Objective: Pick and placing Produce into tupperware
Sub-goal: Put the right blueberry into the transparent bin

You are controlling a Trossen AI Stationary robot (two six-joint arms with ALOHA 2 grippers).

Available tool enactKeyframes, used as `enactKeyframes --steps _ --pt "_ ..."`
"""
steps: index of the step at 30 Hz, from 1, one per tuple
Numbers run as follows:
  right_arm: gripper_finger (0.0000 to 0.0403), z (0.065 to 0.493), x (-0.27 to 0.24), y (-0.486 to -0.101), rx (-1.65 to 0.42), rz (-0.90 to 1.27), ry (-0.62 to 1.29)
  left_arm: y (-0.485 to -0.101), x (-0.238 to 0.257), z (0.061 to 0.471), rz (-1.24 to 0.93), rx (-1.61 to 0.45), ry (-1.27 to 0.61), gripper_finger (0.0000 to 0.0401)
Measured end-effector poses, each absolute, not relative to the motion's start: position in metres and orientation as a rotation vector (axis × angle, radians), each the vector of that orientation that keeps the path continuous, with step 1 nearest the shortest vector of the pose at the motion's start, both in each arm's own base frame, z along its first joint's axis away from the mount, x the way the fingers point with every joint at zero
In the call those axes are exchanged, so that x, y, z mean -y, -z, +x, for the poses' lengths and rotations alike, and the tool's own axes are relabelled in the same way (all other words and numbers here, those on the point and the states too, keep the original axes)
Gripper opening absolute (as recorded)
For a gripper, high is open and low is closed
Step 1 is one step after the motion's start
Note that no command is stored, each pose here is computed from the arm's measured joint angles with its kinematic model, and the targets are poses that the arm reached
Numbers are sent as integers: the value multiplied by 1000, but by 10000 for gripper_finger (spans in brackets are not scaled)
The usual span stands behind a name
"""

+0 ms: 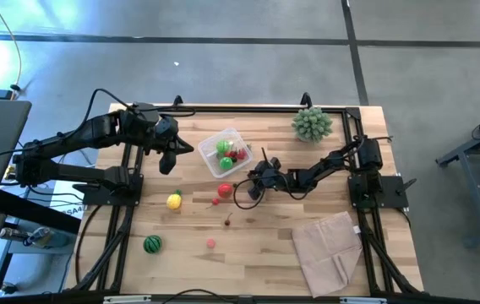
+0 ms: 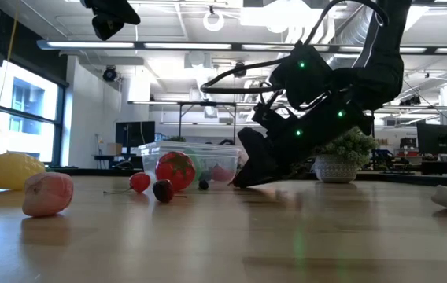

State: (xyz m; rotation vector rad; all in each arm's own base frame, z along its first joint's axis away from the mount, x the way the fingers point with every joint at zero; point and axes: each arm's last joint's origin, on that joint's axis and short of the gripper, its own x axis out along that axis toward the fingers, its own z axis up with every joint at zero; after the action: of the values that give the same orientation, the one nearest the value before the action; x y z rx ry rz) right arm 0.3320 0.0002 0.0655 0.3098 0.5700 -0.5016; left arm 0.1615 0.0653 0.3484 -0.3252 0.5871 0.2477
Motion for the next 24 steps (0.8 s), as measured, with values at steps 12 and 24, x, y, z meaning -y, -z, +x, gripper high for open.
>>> enactKeyframes --steps 12,24 --pt "53 332 0 -72 -548 325 503 -348 -65 161 -325 -587 -248 1" --pt "53 329 -13 -145 -375 261 389 -348 -65 161 -325 -587 -248 1"
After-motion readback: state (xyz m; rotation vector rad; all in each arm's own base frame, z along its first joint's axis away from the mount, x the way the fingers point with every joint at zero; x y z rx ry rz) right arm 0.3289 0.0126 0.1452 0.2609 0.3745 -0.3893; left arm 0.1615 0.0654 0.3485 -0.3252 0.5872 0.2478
